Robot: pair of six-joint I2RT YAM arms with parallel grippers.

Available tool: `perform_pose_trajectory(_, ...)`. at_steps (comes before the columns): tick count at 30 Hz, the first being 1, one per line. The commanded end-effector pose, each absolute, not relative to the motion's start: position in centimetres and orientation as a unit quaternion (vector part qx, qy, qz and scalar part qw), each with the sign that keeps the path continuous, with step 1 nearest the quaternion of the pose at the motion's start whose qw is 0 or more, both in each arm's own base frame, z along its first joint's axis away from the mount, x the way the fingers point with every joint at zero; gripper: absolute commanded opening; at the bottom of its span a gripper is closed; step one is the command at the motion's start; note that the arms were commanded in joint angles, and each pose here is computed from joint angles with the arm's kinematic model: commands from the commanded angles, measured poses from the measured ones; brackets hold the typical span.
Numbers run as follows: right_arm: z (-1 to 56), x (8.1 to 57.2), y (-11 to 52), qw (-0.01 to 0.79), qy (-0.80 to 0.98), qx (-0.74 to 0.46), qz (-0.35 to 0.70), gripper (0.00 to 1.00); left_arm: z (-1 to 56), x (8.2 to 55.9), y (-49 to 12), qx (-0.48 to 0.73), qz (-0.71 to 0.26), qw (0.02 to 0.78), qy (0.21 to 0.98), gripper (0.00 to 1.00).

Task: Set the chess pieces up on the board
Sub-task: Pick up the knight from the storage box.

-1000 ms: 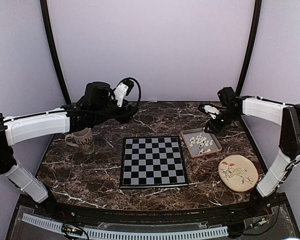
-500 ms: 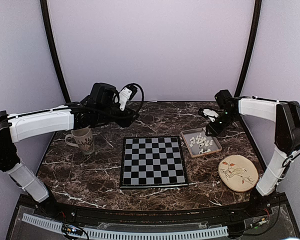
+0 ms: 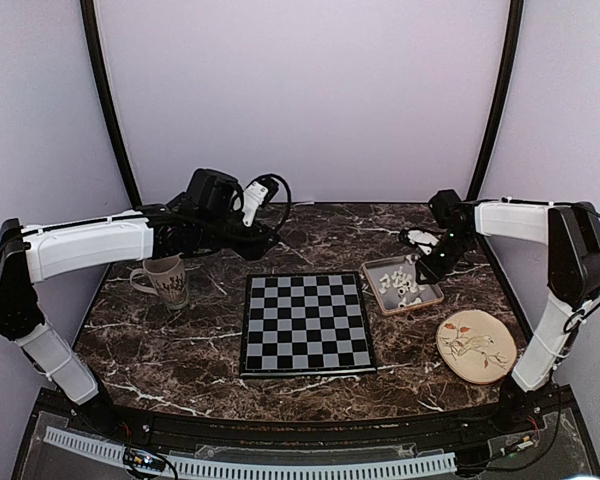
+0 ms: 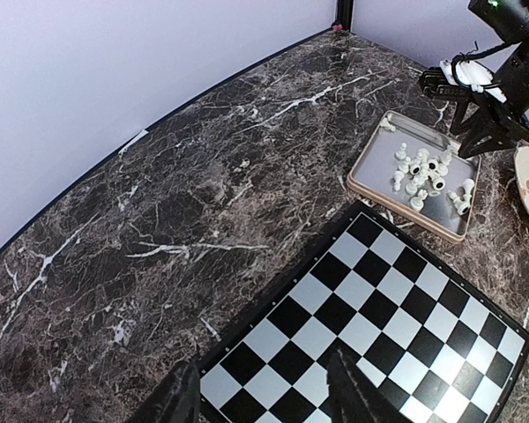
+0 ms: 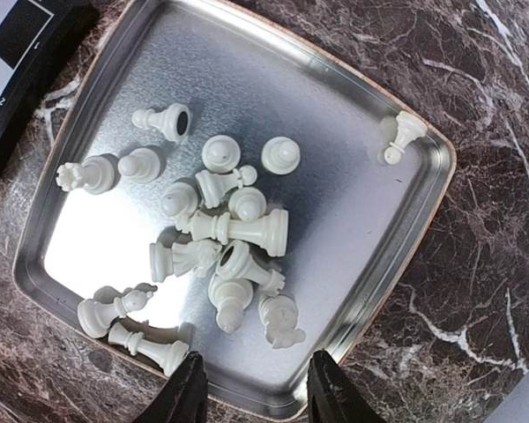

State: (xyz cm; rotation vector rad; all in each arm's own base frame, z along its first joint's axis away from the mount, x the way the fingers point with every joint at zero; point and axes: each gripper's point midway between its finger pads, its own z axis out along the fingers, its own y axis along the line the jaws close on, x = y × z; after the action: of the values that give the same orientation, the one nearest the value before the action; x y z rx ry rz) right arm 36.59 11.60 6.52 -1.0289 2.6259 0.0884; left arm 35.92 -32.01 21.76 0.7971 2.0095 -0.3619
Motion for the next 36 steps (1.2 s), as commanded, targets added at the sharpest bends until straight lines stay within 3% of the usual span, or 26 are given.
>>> perform_pose_trajectory(1,6.4,37.2,11.2,0.158,0.922,-0.354,0.022,0.38,23.0,35.8,-32.5,0.323,-0.158,0.462,0.811,0.52)
perform_pose_trajectory(21,4.6,38.1,10.9,0.140,0.926,-0.346,0.064,0.30,21.9,35.8,-32.9,0.331,-0.156,0.446,0.817,0.52)
perform_pose_trajectory(28,4.1,38.3,11.3,0.131,0.926,-0.345,0.075,0.14,21.7,35.8,-33.0,0.335,-0.155,0.442,0.818,0.52)
perform_pose_trajectory(31,4.1,38.0,11.2,0.126,0.927,-0.344,0.074,0.01,21.7,35.8,-33.0,0.335,-0.155,0.442,0.818,0.52)
perform_pose_trajectory(36,4.5,37.3,10.7,0.122,0.929,-0.343,0.064,0.00,21.6,35.8,-33.1,0.336,-0.157,0.439,0.818,0.52)
